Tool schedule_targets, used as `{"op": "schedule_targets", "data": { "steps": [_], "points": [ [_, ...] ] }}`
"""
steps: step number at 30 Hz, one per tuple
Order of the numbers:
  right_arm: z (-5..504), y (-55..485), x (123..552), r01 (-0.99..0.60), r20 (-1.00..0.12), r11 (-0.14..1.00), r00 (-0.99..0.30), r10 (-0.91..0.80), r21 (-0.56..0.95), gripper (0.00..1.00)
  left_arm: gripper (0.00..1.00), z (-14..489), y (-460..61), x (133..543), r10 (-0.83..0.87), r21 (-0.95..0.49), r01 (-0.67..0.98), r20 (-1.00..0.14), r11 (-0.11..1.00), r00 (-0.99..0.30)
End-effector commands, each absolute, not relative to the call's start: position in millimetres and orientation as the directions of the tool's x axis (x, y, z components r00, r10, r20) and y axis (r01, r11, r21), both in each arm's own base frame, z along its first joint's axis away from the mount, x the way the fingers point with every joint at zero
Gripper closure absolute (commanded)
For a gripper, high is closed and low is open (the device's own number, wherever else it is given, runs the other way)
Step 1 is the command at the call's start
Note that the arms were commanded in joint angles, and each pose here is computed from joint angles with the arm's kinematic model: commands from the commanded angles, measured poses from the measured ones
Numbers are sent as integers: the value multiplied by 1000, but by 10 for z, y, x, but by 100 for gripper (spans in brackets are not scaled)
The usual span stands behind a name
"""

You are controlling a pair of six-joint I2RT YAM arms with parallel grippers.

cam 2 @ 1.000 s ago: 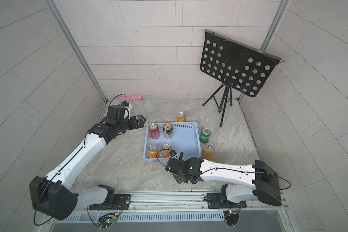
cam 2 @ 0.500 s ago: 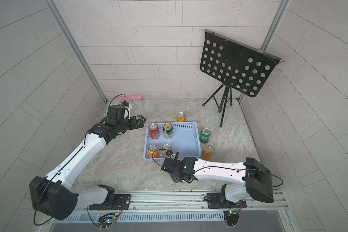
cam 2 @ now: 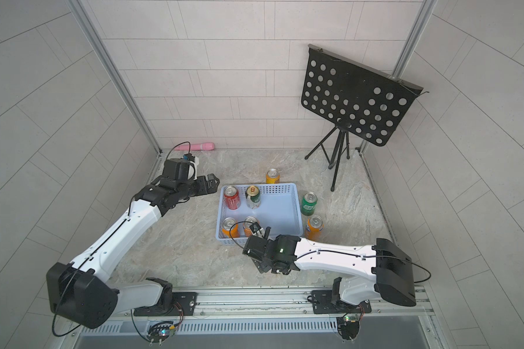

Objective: Take out the drinks from the basket
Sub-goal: Place the drink at the center of the board.

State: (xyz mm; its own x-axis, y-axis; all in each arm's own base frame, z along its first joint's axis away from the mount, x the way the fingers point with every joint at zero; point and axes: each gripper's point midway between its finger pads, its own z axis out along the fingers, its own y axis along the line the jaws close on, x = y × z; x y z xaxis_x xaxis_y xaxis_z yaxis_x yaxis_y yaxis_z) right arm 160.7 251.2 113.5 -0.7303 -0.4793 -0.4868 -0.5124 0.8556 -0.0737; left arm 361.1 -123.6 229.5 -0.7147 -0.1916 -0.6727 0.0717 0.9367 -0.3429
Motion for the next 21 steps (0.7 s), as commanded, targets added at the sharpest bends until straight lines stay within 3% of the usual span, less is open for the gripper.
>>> {"op": "schedule_targets", "data": {
  "steps": [1,10,15,21],
  "points": [
    [1397,2437,1694,-479,-553,873,-704,-446,-94,14,0,2296,-1211,3595,-188,-331,64,-672,941,-716],
    [2251,2217,2032,-394,-712,919,-647,-272,7,9,0,2329,-1088,3634,-220,-324,18,-681,946,-698],
    [2599,2059,2398,-341,-725,935,-668,-166,101,9,0,2315,-926,3686,-321,-415,-45,-627,909,-710],
    [2699,2158,2830,-339,-686,933,-707,-170,118,9,0,2117,-702,3771,-432,-501,-144,-526,853,-733]
  ]
}}
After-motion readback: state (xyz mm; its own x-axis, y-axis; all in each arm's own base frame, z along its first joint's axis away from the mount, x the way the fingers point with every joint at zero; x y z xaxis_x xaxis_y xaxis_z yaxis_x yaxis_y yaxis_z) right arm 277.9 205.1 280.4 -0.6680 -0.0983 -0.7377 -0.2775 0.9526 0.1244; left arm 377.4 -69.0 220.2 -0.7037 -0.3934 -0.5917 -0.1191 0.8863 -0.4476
